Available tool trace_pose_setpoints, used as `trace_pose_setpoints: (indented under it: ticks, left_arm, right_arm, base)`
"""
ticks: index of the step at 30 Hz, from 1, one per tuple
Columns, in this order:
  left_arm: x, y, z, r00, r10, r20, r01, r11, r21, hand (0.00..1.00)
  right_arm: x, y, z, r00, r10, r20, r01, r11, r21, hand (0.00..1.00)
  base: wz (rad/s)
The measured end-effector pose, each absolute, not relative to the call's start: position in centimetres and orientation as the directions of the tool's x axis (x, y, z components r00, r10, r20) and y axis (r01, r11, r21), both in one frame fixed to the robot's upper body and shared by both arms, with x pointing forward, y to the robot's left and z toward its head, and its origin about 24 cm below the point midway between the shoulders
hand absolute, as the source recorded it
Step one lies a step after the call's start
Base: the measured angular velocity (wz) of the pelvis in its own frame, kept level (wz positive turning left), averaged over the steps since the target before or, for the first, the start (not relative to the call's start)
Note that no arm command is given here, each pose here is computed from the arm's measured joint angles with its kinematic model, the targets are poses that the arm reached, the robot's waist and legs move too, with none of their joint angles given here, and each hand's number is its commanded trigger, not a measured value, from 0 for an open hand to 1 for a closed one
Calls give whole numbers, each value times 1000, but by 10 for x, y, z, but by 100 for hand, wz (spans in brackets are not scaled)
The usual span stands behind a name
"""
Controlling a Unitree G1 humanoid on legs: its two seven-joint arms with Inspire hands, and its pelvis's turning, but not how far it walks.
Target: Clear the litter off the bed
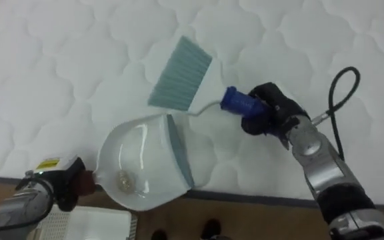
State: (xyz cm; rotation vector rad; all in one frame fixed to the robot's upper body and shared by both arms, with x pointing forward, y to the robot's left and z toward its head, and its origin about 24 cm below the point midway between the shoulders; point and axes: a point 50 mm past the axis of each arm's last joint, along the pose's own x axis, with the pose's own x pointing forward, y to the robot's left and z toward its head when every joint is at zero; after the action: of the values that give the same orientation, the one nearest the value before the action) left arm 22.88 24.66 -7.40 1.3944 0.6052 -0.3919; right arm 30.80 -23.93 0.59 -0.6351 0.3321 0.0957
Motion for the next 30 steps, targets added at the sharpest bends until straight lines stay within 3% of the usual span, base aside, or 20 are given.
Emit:
trace_pose_setpoints:
  ticks: [1,2,3,4,17,30]
  left_arm:
    - [227,247,-75,787,93,-610,595,151,790,100]
    - [223,248,-77,780,98,-619,602,154,783,100]
    - [217,248,-80,774,104,-624,606,162,779,100]
    - [216,248,-80,773,107,-626,606,168,777,100]
    - [186,263,-79,775,187,-604,508,383,771,100]
    - [187,247,-79,762,164,-626,489,488,723,100]
  right_arm:
    - [306,-240,5,943,-14,-332,-184,810,-557,50]
    - [302,-241,4,944,-17,-329,-174,821,-544,33]
    - [299,-242,3,945,-22,-327,-164,832,-530,25]
    - [298,-243,3,946,-27,-323,-156,835,-527,0]
    - [267,-260,-5,946,-167,-277,38,908,-416,0]
    - [259,-271,6,923,-335,-187,263,908,-327,0]
  base:
    - [-4]
    - [-3]
    - [-4]
    - [0]
    - [6]
    - [65]
